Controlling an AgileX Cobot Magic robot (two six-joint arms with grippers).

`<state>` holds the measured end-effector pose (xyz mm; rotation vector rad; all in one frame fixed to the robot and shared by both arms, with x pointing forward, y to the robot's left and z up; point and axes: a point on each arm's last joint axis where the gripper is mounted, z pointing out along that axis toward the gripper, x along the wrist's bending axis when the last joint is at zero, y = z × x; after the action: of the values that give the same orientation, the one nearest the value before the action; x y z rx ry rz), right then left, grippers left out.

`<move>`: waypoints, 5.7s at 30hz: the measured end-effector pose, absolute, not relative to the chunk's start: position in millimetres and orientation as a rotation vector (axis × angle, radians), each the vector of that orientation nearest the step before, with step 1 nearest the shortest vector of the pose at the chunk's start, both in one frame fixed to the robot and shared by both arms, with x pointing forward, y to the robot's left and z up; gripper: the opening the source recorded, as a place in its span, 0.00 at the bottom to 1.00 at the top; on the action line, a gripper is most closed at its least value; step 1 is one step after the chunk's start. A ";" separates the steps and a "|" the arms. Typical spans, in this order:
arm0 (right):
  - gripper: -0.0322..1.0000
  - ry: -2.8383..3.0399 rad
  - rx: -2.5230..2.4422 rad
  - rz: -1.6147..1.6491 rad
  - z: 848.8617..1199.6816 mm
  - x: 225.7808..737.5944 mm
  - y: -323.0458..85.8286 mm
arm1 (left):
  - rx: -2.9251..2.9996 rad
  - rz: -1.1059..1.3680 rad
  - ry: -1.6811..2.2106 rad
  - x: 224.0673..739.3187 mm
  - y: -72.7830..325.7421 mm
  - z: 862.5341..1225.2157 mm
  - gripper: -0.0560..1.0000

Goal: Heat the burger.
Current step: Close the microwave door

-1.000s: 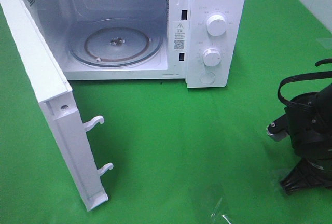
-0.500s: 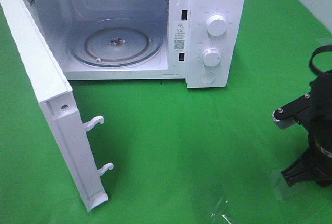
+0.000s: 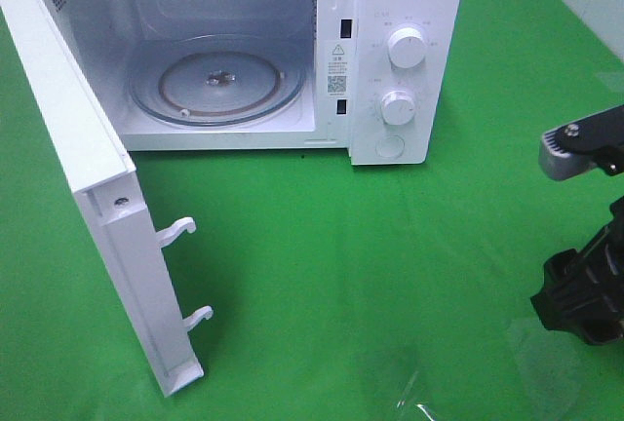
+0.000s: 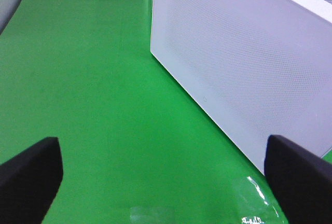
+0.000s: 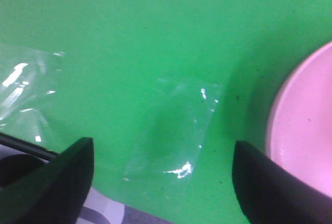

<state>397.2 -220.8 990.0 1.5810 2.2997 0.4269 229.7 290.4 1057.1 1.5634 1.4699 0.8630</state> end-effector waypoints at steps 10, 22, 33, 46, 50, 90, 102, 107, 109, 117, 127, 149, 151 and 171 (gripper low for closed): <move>0.77 2.238 1.407 0.917 1056.4 347.4 -234.6 | 1.563 0.863 1.470 229.7 290.4 1057.1 0.98; 0.77 2.138 1.251 0.981 1075.6 310.2 -262.3 | 1.563 0.863 1.470 229.7 290.4 1057.1 0.98; 0.77 2.145 1.252 0.923 1059.5 299.1 -272.0 | 1.563 0.863 1.470 229.7 290.4 1057.1 0.98; 0.77 1.828 1.314 1.044 1066.5 268.2 -295.5 | 1.563 0.863 1.470 229.7 290.4 1057.1 0.98; 0.77 1.719 1.383 1.089 1058.1 249.4 -298.9 | 1.563 0.863 1.470 229.7 290.4 1057.1 0.98; 0.77 1.560 1.428 1.065 1058.2 238.1 -299.8 | 1.563 0.863 1.470 229.7 290.4 1057.1 0.98; 0.77 1.560 1.428 1.065 1058.2 238.1 -299.8 | 1.559 0.846 1.464 229.7 289.1 1057.2 0.98; 0.77 1.560 1.428 1.065 1058.2 238.1 -299.8 | 1.553 0.823 1.456 229.6 287.3 1057.4 0.98; 0.77 1.560 1.428 1.065 1058.2 238.1 -299.8 | 1.547 0.817 1.450 229.7 286.7 1057.9 0.98; 0.77 1.560 1.428 1.065 1058.2 238.1 -299.8 | 1.508 0.863 1.420 231.0 287.7 1065.7 0.88; 0.77 1.560 1.428 1.065 1058.2 238.1 -299.8 | 1.444 0.933 1.413 267.4 292.4 1078.7 0.29; 0.77 1.560 1.428 1.065 1058.2 238.1 -299.8 | 1.220 1.129 1.351 348.7 304.8 1025.8 0.05; 0.77 1.560 1.428 1.065 1058.2 238.1 -299.8 | 1.194 1.170 1.333 358.3 306.9 1017.6 0.05; 0.77 1.560 1.428 1.065 1058.2 238.1 -299.8 | 1.463 0.996 1.161 414.5 284.6 975.8 0.05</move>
<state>238.1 -299.8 1058.2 1.4284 1.5604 1.0650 414.5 284.6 975.8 1.4634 1.1609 0.9956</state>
